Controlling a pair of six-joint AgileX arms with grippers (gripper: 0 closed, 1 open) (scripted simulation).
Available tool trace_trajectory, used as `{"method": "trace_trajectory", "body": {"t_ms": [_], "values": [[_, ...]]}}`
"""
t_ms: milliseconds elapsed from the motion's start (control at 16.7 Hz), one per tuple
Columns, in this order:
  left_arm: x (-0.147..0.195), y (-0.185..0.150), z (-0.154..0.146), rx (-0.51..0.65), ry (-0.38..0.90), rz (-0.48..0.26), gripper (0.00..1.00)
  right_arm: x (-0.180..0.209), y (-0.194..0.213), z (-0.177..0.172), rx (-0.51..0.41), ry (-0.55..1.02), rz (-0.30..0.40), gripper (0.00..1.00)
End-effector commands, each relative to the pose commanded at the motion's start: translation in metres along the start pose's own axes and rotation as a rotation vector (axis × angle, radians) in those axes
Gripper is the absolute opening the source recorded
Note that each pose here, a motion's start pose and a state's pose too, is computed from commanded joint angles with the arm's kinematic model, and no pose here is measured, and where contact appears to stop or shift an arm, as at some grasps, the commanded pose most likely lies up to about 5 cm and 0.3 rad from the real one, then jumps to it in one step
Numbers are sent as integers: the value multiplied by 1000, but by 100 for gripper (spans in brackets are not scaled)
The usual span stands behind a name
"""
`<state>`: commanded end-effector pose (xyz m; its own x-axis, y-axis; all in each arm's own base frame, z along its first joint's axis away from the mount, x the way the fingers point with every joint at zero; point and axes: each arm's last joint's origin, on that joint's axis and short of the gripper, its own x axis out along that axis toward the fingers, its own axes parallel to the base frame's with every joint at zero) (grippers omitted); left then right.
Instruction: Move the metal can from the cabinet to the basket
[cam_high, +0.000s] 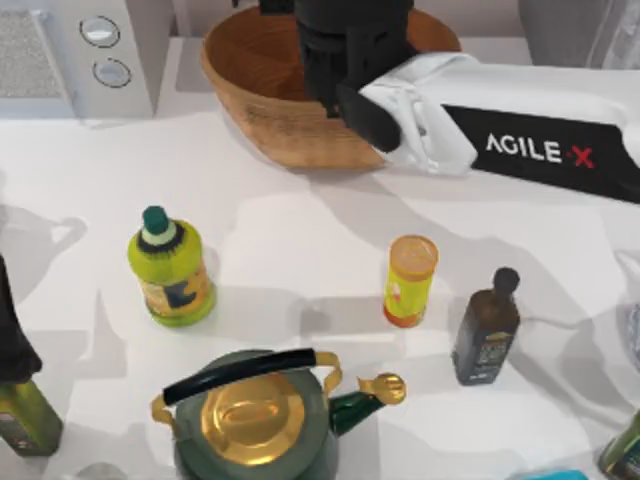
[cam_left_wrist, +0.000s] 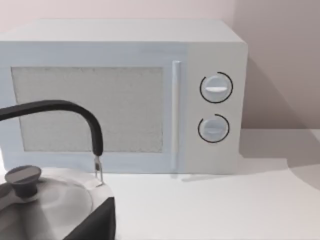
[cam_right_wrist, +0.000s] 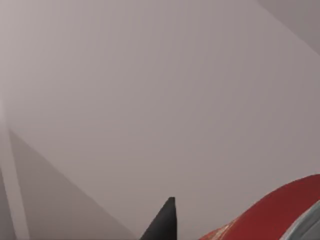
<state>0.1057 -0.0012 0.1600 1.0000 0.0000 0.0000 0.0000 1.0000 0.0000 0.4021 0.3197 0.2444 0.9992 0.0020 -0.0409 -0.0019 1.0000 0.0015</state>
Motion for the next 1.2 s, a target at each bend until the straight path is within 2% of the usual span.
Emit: {"method": "trace_trajectory", "body": {"t_ms": [660,1200], "values": [[0,0,0,0,0,0,100,23,0,-11,0,0,0,0],[0,0,0,0,0,0,100,23,0,-11,0,0,0,68]]}}
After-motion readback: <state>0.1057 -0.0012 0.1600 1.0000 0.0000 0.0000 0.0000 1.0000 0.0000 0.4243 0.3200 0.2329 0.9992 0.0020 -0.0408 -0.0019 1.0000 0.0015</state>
